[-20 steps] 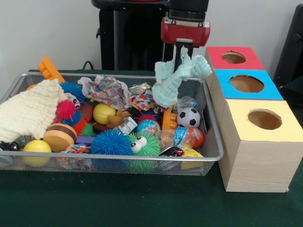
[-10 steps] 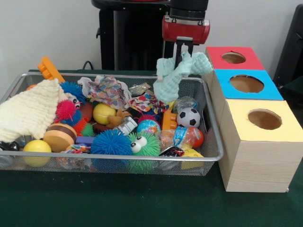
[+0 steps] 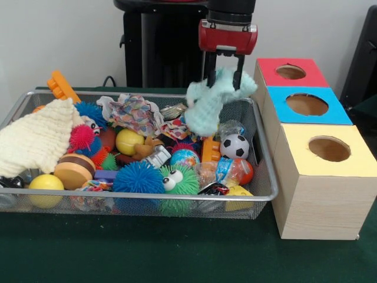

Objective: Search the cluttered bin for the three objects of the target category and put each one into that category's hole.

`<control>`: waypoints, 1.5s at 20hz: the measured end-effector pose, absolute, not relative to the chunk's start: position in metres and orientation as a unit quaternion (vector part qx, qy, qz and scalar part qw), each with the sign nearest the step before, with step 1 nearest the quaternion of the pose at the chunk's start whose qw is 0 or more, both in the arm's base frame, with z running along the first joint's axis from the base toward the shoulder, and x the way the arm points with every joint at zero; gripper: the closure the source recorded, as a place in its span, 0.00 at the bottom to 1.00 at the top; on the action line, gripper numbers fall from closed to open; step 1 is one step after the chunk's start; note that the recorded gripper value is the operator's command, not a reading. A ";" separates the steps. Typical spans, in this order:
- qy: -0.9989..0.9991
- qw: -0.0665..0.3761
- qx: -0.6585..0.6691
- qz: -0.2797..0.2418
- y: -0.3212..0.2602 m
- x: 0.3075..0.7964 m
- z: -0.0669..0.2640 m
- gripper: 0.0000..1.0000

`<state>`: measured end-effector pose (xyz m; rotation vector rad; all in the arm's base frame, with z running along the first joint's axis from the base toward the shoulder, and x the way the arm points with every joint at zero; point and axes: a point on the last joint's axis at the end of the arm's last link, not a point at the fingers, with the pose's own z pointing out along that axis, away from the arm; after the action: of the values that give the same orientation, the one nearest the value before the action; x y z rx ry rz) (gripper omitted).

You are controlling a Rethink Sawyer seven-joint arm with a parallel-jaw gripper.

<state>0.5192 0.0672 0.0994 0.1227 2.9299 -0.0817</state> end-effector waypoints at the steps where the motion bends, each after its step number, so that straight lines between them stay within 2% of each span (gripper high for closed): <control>1: 0.993 0.104 0.042 -0.028 0.067 0.519 0.099 0.00; 13: 0.993 0.104 0.053 -0.028 0.056 0.521 0.100 0.00; 24: 0.986 0.103 0.129 -0.030 -0.032 0.525 0.098 0.00; 30: 0.986 0.101 0.124 -0.035 -0.045 0.518 0.090 0.00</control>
<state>0.5179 -0.0450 0.0902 0.3664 2.9141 -0.1030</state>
